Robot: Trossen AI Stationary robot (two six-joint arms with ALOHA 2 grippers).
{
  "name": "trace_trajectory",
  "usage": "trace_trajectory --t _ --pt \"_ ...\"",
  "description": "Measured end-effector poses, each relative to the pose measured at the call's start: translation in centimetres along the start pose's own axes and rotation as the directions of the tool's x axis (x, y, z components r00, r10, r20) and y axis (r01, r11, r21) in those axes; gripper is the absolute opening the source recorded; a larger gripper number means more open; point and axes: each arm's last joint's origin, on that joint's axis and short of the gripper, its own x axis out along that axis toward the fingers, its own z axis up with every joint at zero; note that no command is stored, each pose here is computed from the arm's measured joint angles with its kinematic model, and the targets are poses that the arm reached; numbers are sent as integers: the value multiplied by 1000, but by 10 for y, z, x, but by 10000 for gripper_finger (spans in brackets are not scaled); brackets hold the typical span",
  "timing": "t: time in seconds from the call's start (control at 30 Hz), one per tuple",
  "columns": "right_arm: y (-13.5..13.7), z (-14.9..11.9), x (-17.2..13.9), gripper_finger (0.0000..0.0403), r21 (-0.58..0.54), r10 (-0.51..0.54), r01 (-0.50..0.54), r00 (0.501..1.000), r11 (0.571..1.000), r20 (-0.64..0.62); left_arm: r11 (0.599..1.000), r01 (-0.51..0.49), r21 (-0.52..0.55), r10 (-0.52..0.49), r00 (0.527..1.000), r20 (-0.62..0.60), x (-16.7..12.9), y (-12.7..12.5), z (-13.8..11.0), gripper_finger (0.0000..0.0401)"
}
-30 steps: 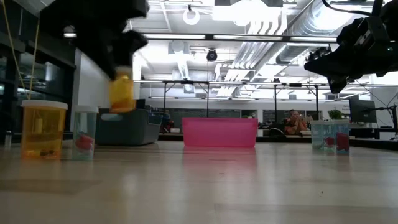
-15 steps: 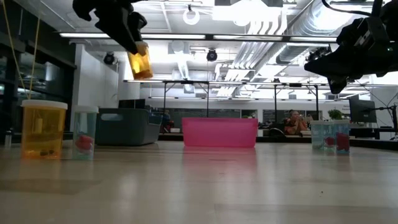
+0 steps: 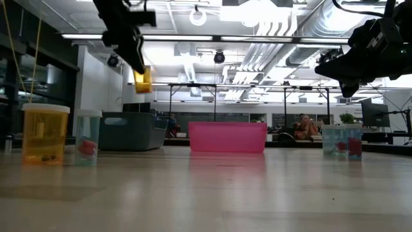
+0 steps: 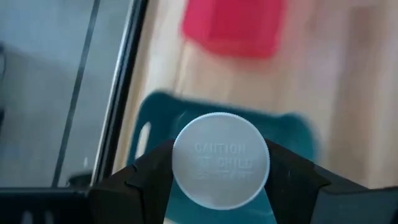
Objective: Pick and place medicine bottles into bin by pill shape (circle, oval)
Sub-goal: Put the top orange capsule bottle into the blue bin
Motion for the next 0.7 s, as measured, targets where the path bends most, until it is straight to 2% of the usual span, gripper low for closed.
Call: trace_trajectory --t 0.17,0.37,0.53,0.7 --pt "0 0 0 0 0 0 0 1000 1000 0 994 -5 -110 -9 992 -125 39 26 -11 200" --pt "0 0 0 0 0 0 0 1000 1000 0 964 26 -266 -85 974 -211 83 43 -35 200" --pt "0 0 0 0 0 0 0 1000 1000 0 929 14 -370 -92 977 -193 101 47 -49 200" --pt "0 0 0 0 0 0 0 1000 1000 0 922 -12 -386 -73 977 -203 106 47 -56 200"
